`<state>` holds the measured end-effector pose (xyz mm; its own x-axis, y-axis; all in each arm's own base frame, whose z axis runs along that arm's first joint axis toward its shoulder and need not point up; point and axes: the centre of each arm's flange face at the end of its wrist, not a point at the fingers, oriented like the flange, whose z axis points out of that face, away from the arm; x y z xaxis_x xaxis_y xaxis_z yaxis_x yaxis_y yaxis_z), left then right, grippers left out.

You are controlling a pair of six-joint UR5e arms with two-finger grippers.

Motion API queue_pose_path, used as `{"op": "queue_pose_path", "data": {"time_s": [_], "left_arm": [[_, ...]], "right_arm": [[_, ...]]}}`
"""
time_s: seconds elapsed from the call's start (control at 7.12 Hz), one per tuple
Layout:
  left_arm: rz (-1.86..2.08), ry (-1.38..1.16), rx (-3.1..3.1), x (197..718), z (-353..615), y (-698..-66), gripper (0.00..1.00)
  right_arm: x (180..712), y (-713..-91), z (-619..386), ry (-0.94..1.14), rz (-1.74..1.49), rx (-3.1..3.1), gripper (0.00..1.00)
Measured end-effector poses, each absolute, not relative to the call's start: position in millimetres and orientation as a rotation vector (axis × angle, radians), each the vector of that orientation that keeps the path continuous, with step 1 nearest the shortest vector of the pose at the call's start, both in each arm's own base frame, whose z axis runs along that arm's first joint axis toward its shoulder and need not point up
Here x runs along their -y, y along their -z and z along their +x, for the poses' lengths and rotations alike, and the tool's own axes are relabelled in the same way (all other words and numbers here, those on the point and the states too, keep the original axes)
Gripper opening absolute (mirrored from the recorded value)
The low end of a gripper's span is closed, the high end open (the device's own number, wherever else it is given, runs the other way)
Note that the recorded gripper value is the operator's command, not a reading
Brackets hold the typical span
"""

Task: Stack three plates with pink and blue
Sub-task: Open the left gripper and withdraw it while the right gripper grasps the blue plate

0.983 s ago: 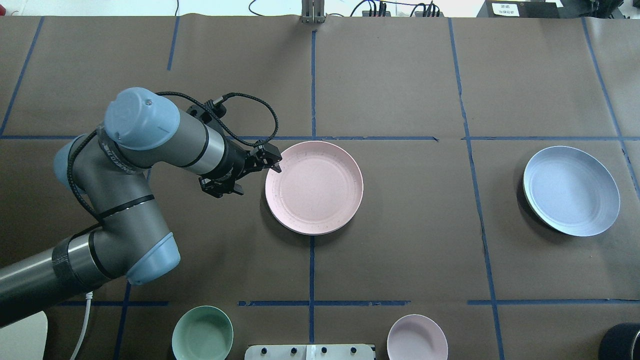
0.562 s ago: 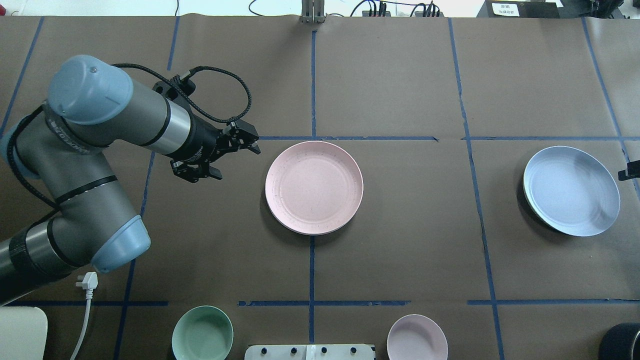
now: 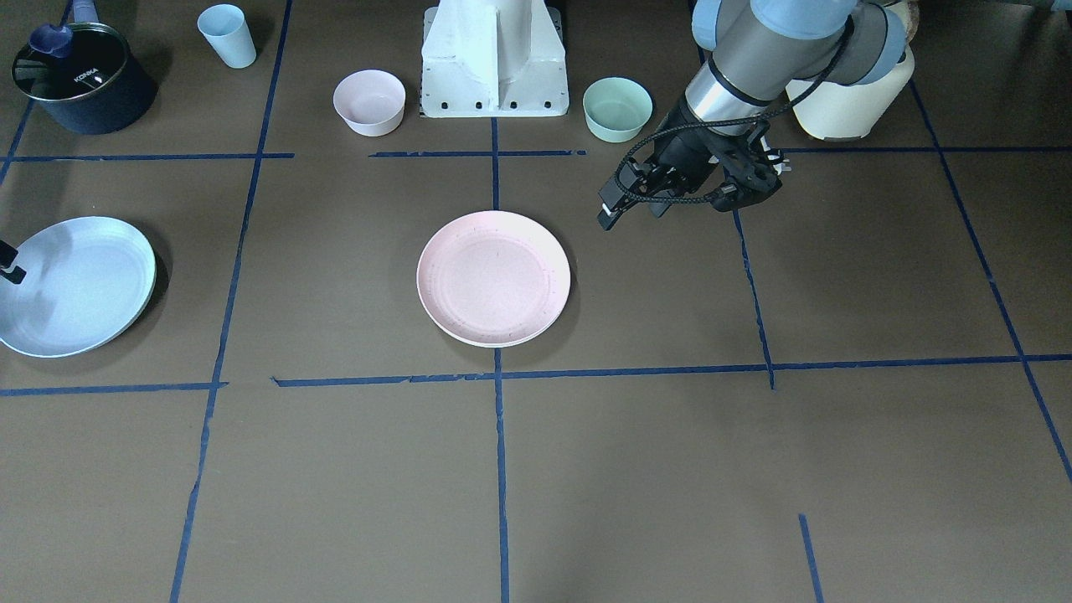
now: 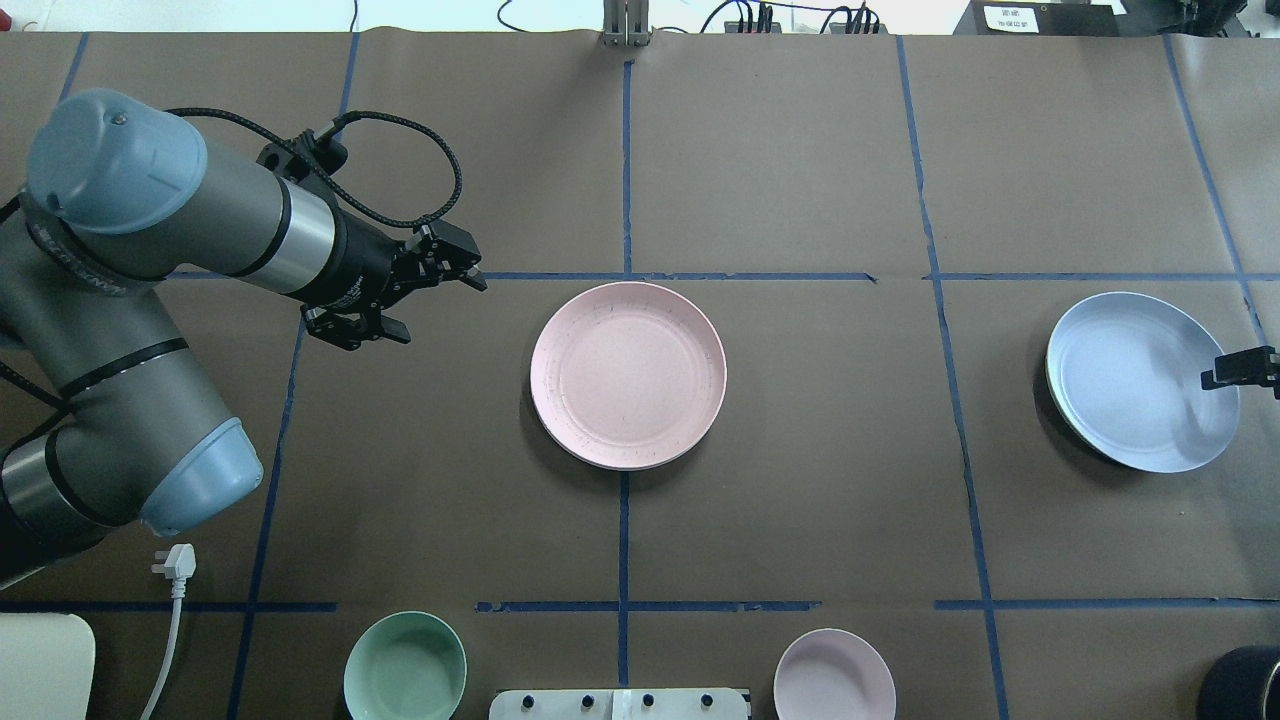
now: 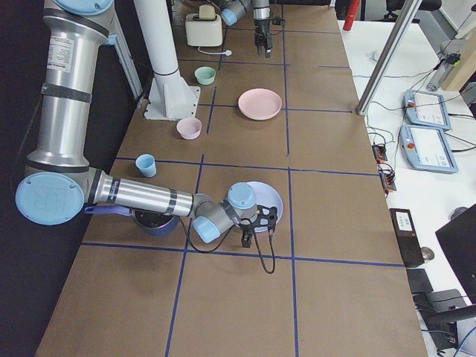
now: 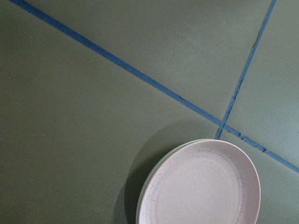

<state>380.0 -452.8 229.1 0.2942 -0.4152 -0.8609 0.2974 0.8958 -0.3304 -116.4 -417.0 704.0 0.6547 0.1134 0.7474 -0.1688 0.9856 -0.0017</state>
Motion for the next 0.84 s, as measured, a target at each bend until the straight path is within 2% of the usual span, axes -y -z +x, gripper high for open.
{"op": "queue_pose_path", "data": {"time_s": [0.28, 0.42, 0.84], "left_arm": [[-0.099, 0.470, -1.174, 453.5, 370.2, -237.0, 1.00], [-0.095, 0.471, -1.170, 451.7, 363.9, -241.7, 1.00], [-0.076, 0.484, -1.147, 454.0, 343.0, -262.0, 1.00]], "right_arm": [[416.5, -706.2, -119.2, -0.164, 0.062, 0.838, 0.08], [416.9, -706.7, -119.9, -0.164, 0.061, 0.837, 0.00], [416.0, -698.6, -118.8, -0.155, 0.066, 0.861, 0.00]]}}
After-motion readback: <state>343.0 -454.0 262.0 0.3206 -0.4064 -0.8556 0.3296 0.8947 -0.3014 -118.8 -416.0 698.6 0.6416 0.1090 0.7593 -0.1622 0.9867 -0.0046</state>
